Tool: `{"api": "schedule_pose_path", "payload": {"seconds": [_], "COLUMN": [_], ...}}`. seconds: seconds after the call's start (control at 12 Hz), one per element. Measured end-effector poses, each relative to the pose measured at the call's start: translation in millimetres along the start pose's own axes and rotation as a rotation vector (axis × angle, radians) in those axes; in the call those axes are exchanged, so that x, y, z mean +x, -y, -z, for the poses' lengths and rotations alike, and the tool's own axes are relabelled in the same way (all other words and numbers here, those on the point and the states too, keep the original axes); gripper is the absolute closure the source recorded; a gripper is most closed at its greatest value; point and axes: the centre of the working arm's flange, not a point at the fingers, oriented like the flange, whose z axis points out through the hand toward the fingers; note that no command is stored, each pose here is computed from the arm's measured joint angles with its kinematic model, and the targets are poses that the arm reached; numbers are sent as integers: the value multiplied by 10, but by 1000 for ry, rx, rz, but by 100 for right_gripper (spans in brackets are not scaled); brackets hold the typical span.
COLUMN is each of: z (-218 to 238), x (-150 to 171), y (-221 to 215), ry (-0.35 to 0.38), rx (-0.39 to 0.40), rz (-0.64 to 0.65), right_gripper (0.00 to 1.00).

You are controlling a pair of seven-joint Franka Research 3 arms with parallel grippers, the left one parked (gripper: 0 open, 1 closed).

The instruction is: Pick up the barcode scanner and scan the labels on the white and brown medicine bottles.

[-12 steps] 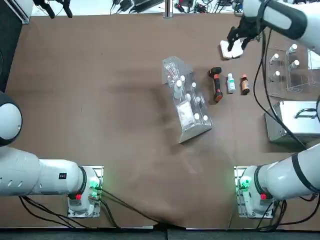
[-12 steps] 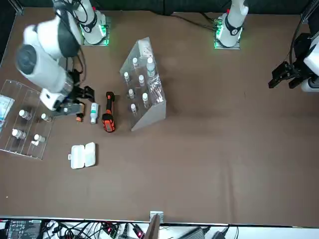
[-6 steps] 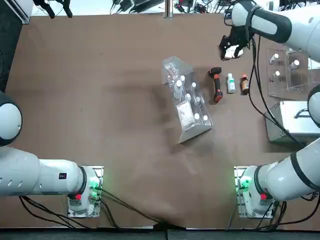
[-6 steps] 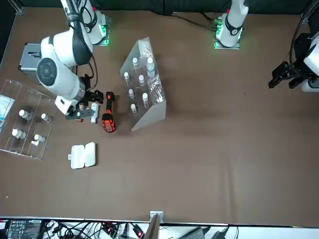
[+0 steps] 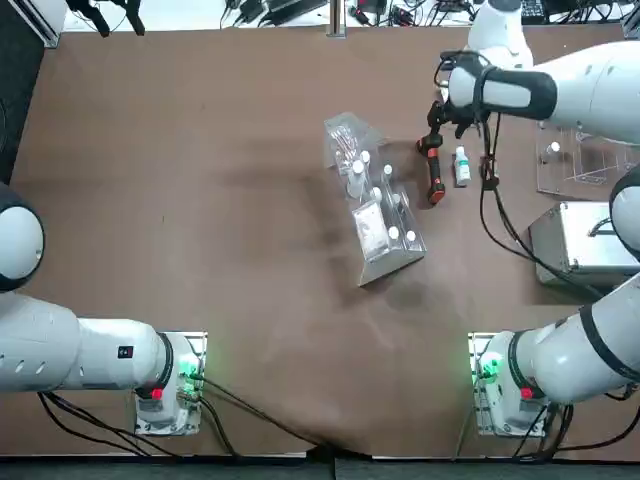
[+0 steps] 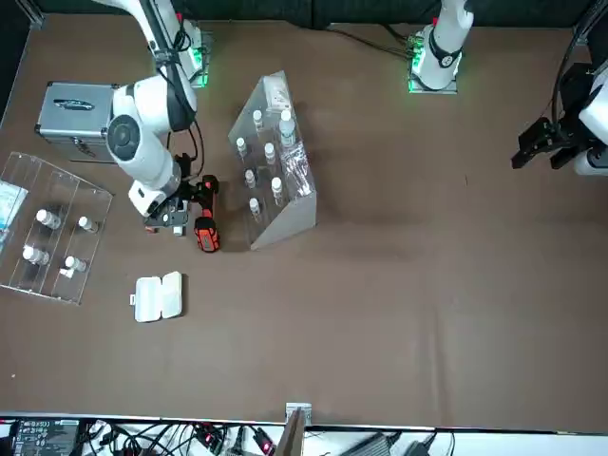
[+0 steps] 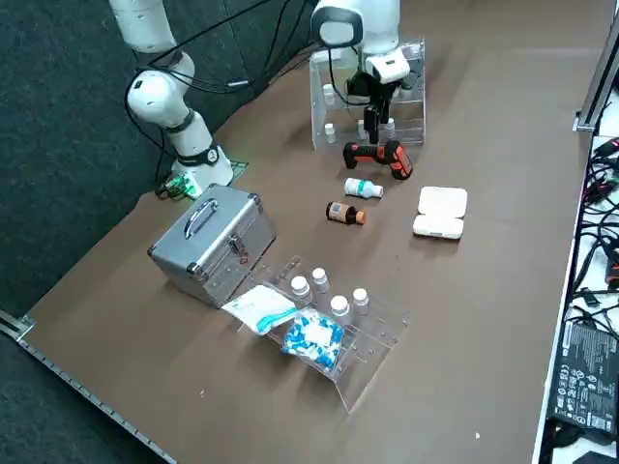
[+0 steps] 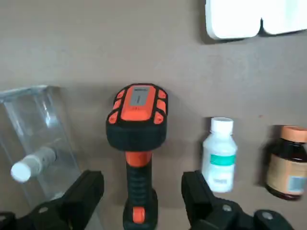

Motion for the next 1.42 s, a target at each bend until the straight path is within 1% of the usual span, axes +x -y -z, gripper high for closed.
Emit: {"api": "schedule_pose_path", "payload": {"seconds": [0.17, 0.33, 0.75, 1.08, 1.42], "z": [-181, -266, -379, -569, -714], "x": [-91, -149, -189, -200, -190], "y": [21, 54, 52, 37, 32], "ry": [-32, -34, -13, 15, 18], "rx": [4, 3, -4, -17, -21], "rz": [-41, -64, -106, -113, -114], "right_gripper": [0, 0, 0, 0, 0]}}
